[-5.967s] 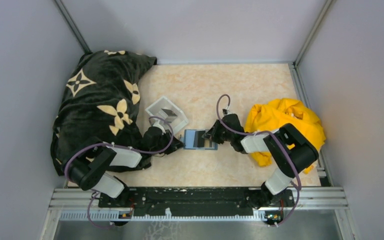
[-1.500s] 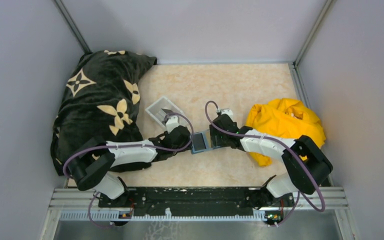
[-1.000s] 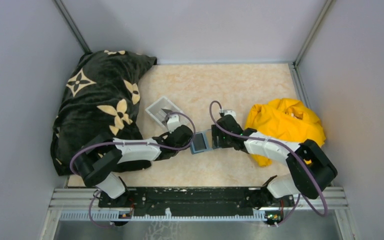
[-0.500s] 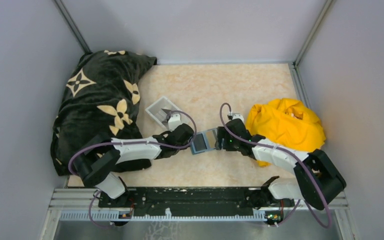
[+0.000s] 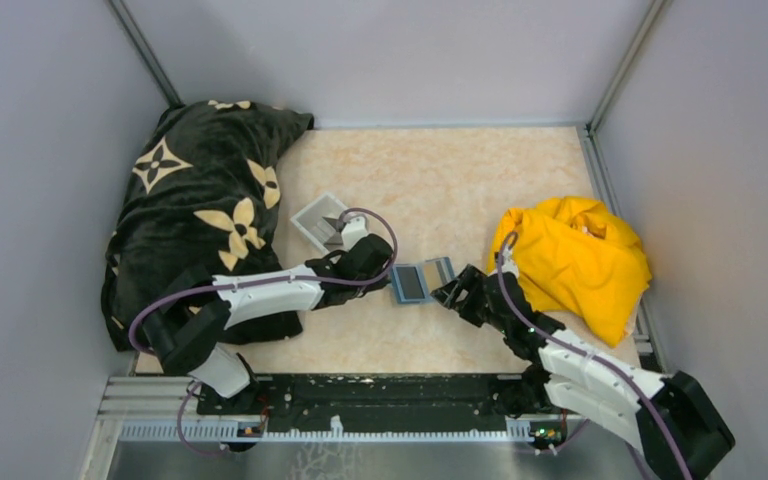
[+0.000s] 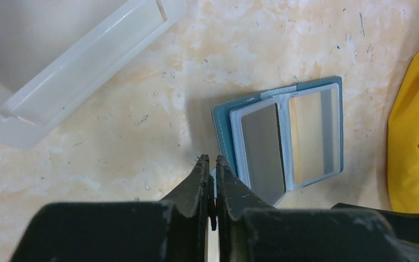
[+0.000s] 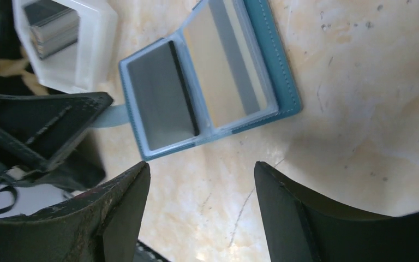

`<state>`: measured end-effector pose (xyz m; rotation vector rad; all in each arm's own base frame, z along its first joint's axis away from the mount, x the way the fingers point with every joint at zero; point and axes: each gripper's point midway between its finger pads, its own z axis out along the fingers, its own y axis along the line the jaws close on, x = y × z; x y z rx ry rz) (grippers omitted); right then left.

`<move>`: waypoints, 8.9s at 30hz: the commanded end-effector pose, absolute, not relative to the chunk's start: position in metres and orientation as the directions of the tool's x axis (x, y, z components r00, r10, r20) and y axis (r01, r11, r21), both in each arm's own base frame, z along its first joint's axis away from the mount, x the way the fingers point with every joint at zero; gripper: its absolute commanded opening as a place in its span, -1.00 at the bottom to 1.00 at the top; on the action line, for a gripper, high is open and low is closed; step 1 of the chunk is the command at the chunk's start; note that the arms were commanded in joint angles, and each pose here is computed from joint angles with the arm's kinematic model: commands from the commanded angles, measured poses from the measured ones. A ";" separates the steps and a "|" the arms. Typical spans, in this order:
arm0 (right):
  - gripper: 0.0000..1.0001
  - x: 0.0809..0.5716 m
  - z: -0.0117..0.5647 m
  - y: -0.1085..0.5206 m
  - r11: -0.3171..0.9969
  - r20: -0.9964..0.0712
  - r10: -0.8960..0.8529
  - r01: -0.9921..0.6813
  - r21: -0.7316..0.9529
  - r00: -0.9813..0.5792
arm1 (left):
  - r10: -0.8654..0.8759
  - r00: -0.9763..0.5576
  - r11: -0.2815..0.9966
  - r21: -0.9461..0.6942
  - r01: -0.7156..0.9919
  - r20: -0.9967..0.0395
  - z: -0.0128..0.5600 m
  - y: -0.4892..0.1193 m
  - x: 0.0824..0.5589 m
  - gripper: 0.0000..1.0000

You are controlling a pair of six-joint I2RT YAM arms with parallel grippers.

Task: Put the credit cards into the card holder
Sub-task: Close the card holder at the center of the board.

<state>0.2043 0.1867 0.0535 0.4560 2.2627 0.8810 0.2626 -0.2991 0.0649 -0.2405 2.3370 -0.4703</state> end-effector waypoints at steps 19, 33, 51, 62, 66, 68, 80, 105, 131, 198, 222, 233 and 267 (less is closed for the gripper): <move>0.40 0.188 0.074 0.226 0.330 -0.097 0.791 0.288 0.899 -0.603 | -0.453 -0.759 0.770 -0.635 -0.069 -0.467 0.115 -0.343 0.254 -1.00; 0.39 0.195 0.076 0.230 0.308 -0.099 0.801 0.266 0.913 -0.590 | -0.408 -0.759 0.782 -0.623 -0.004 -0.507 0.128 -0.344 0.254 -1.00; -0.12 0.195 0.051 0.162 0.706 -0.493 0.674 0.283 0.650 -0.550 | -0.280 -0.723 0.834 -0.533 0.143 -0.632 0.146 -0.348 0.265 -1.00; -0.65 0.206 0.034 0.165 0.799 -0.541 0.573 0.272 0.537 -0.615 | -0.201 -0.744 0.823 -0.522 0.225 -0.637 0.141 -0.371 0.259 -0.99; -0.68 0.207 0.025 0.166 0.806 -0.527 0.560 0.275 0.523 -0.639 | -0.176 -0.754 0.819 -0.519 0.245 -0.633 0.138 -0.382 0.256 -0.99; -0.69 0.207 0.023 0.168 0.809 -0.523 0.554 0.272 0.521 -0.647 | -0.164 -0.761 0.817 -0.518 0.252 -0.628 0.134 -0.387 0.254 -0.99; -0.69 0.205 0.012 0.169 0.802 -0.494 0.555 0.275 0.530 -0.669 | -0.094 -0.784 0.802 -0.512 0.306 -0.614 0.122 -0.421 0.238 -0.79; -0.65 0.197 0.002 0.163 0.797 -0.471 0.562 0.291 0.530 -0.680 | -0.102 -0.853 0.742 -0.610 0.278 -0.512 0.092 -0.432 0.209 0.47; -0.19 0.211 0.038 0.146 0.863 -0.609 0.458 0.162 0.478 -0.647 | -0.176 -0.819 0.675 -0.672 0.304 -0.546 0.069 -0.396 0.187 0.59; -1.00 0.206 0.015 0.234 0.826 -0.447 0.035 -0.226 0.516 -0.894 | -0.213 -0.726 0.822 -0.522 0.229 -0.654 0.088 -0.309 0.209 0.65; -0.75 0.232 0.062 0.242 0.793 -0.542 0.188 -0.199 0.576 -0.819 | -0.301 -0.834 0.800 -0.598 0.042 -0.462 0.051 -0.276 0.165 0.60; -0.64 0.223 0.058 0.245 0.779 -0.525 0.153 -0.225 0.585 -0.837 | -0.378 -0.809 0.747 -0.665 0.021 -0.450 0.058 -0.284 0.171 0.55; -0.04 0.216 0.058 0.206 0.871 -0.603 0.127 -0.202 0.447 -0.788 | -0.205 -0.672 0.745 -0.559 0.364 -0.712 0.051 -0.305 0.225 -0.68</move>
